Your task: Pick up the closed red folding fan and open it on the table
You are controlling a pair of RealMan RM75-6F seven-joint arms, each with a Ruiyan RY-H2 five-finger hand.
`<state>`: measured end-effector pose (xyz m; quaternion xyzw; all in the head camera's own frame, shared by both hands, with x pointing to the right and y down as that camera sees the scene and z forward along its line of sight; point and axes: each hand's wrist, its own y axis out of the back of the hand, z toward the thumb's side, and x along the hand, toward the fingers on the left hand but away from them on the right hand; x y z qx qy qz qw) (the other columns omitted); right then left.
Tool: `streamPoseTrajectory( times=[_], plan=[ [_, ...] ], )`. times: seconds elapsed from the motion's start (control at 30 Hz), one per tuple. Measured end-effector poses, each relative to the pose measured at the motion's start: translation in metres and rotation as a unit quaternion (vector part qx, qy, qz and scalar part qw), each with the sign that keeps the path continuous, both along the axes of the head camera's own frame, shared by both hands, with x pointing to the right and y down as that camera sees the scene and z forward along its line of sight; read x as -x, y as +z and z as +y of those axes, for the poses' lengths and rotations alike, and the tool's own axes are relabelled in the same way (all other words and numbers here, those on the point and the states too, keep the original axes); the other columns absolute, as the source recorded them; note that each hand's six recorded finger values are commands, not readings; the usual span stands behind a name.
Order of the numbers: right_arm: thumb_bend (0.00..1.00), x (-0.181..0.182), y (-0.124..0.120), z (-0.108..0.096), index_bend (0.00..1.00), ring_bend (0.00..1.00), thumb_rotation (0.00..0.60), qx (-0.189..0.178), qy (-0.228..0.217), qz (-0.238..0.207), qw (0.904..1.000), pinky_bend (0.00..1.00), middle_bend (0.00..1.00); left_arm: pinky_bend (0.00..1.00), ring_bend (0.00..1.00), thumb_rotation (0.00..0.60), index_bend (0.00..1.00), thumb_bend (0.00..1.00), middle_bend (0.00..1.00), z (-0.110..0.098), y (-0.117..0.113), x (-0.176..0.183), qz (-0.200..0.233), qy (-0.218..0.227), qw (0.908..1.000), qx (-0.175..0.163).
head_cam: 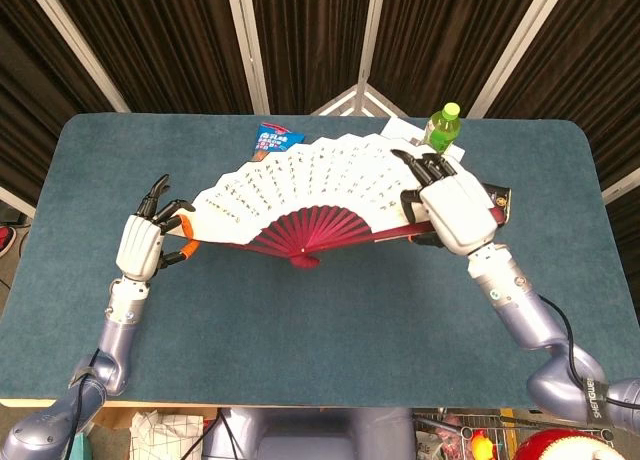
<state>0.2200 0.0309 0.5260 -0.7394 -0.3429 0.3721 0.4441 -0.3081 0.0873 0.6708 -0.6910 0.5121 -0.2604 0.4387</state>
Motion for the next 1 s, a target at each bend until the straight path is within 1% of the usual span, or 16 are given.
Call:
streamPoseTrajectory(
  times=[0.03,0.07,0.1,0.17,0.23,0.3,0.4,0.53,0.7,0.8,0.87,1.0],
  plan=[
    [0.40,-0.001,0.003,0.001,0.70,0.20,0.600,0.003,-0.001,0.006,1.0000,0.16,0.12,0.18,0.00,0.600,0.67,0.43,0.39,0.000,0.000,0.000,-0.004,0.001,1.0000,-0.001],
    [0.40,-0.002,0.006,0.002,0.61,0.18,0.600,0.006,-0.002,0.012,0.9999,0.16,0.12,0.18,0.00,0.600,0.67,0.43,0.39,0.000,0.001,-0.001,-0.007,0.001,1.0000,-0.001],
    [0.40,-0.002,0.008,0.003,0.56,0.18,0.600,0.008,-0.002,0.017,0.9998,0.16,0.12,0.18,0.00,0.600,0.67,0.43,0.39,0.001,0.002,-0.001,-0.010,0.001,0.9999,-0.001],
    [0.38,-0.004,0.011,0.004,0.40,0.15,0.600,0.012,-0.002,0.026,0.9996,0.14,0.11,0.18,0.00,0.600,0.67,0.42,0.39,0.001,0.003,-0.001,-0.016,0.001,0.9999,0.000],
    [0.36,-0.004,0.014,0.005,0.32,0.13,0.600,0.018,-0.004,0.033,0.9993,0.13,0.09,0.18,0.00,0.600,0.67,0.42,0.39,0.001,0.004,-0.001,-0.025,0.001,0.9997,-0.001],
    [0.34,-0.007,0.019,0.007,0.27,0.12,0.600,0.027,-0.005,0.045,0.9986,0.12,0.08,0.18,0.00,0.600,0.67,0.42,0.39,0.001,0.006,-0.002,-0.037,0.000,0.9993,-0.002],
    [0.33,-0.013,0.024,0.007,0.23,0.11,0.600,0.030,-0.004,0.076,0.9966,0.12,0.07,0.18,0.00,0.600,0.66,0.42,0.39,0.000,0.008,-0.002,-0.053,-0.002,0.9986,-0.004],
    [0.33,-0.022,0.030,0.006,0.21,0.11,0.600,0.030,-0.003,0.127,0.9914,0.11,0.07,0.18,0.00,0.600,0.66,0.42,0.39,-0.003,0.011,-0.003,-0.077,-0.009,0.9970,-0.007],
    [0.33,-0.038,0.037,0.004,0.21,0.11,0.600,0.041,0.010,0.182,0.9825,0.11,0.07,0.18,0.00,0.600,0.66,0.42,0.39,-0.001,0.014,-0.007,-0.097,-0.004,0.9953,-0.009],
    [0.33,-0.046,0.038,0.003,0.21,0.11,0.600,0.042,0.012,0.213,0.9760,0.11,0.07,0.17,0.00,0.600,0.66,0.42,0.39,0.001,0.018,-0.009,-0.115,0.005,0.9933,-0.010],
    [0.33,-0.052,0.037,0.002,0.21,0.11,0.600,0.041,0.013,0.233,0.9714,0.11,0.07,0.17,0.00,0.600,0.66,0.42,0.39,0.002,0.019,-0.010,-0.118,0.008,0.9929,-0.008],
    [0.33,-0.063,0.035,0.000,0.21,0.11,0.600,0.040,0.021,0.261,0.9643,0.11,0.07,0.17,0.00,0.600,0.66,0.41,0.38,0.004,0.021,-0.009,-0.126,0.009,0.9920,-0.005]
  ],
)
